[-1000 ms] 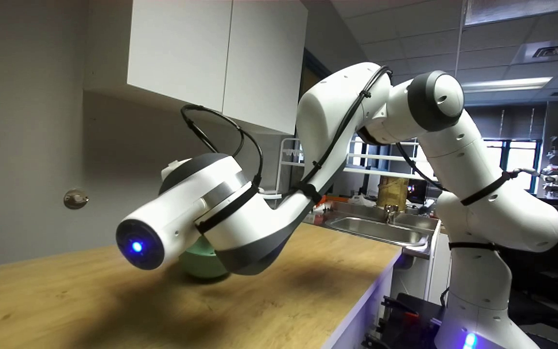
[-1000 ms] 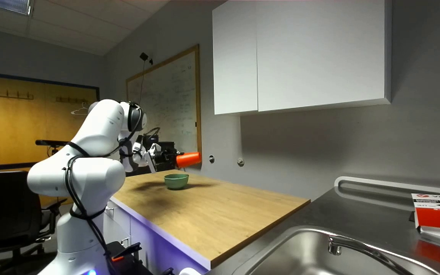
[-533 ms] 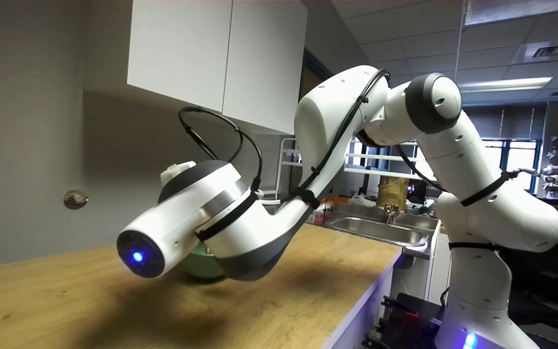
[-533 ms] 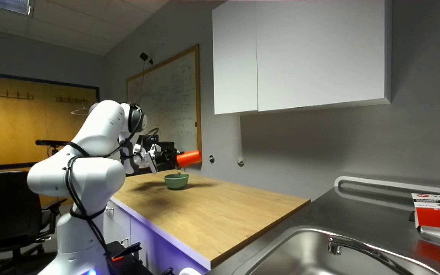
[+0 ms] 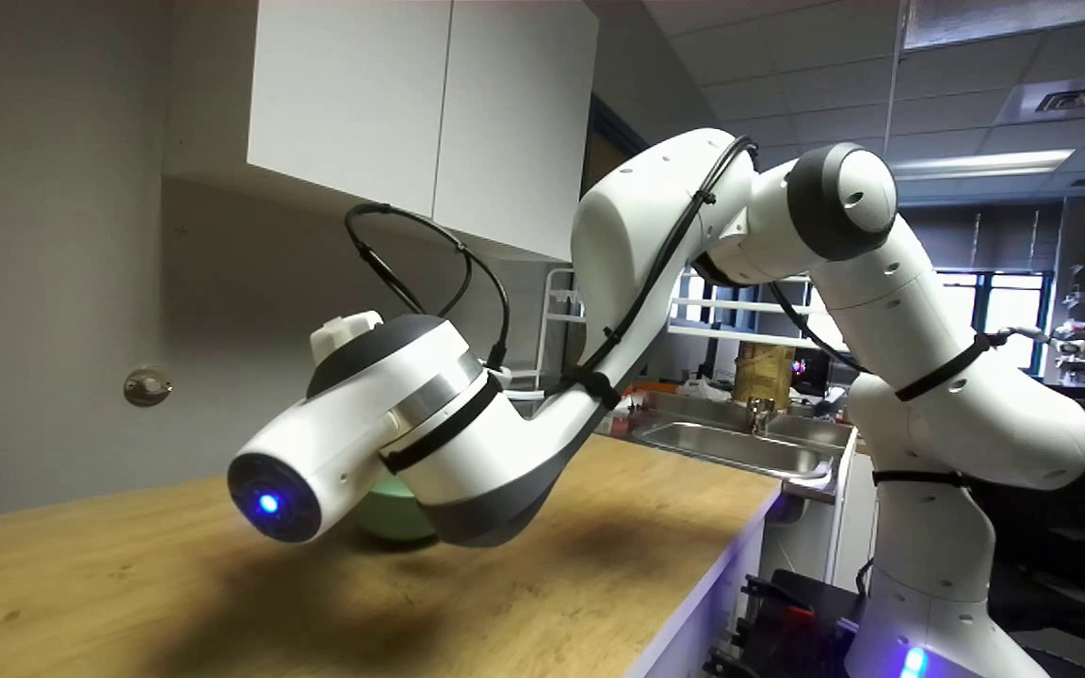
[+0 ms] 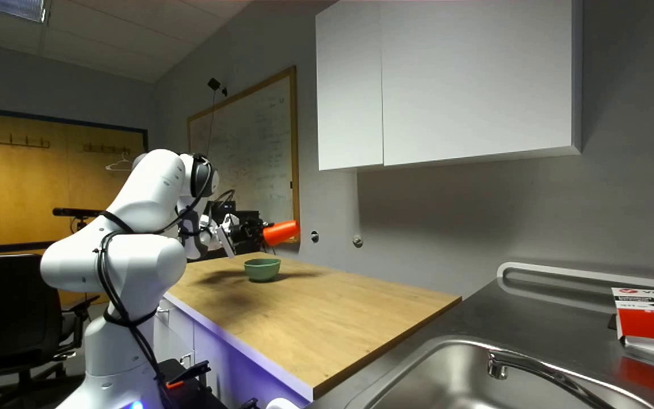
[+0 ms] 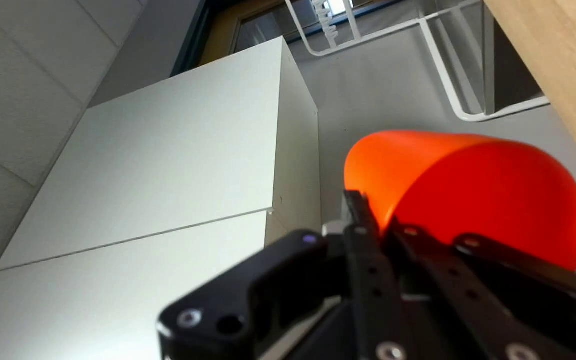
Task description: Pour the things in the cup into the bowl
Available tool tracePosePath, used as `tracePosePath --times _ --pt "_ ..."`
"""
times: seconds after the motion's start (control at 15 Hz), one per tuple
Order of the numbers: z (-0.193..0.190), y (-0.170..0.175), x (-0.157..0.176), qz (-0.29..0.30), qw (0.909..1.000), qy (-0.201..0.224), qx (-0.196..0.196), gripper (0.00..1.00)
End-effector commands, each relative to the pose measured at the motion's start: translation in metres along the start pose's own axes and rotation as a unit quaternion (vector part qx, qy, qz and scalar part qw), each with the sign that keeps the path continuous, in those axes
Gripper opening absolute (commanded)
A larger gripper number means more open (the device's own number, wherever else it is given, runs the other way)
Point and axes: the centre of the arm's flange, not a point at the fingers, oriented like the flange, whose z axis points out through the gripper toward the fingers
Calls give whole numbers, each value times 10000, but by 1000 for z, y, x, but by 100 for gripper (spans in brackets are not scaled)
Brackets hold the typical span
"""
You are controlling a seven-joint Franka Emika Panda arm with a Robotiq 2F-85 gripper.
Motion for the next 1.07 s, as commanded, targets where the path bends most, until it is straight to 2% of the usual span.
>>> tracePosePath --times 0.0,1.0 --pt "2 4 2 88 9998 93 -166 1" --pt "2 5 5 201 9980 334 -495 1"
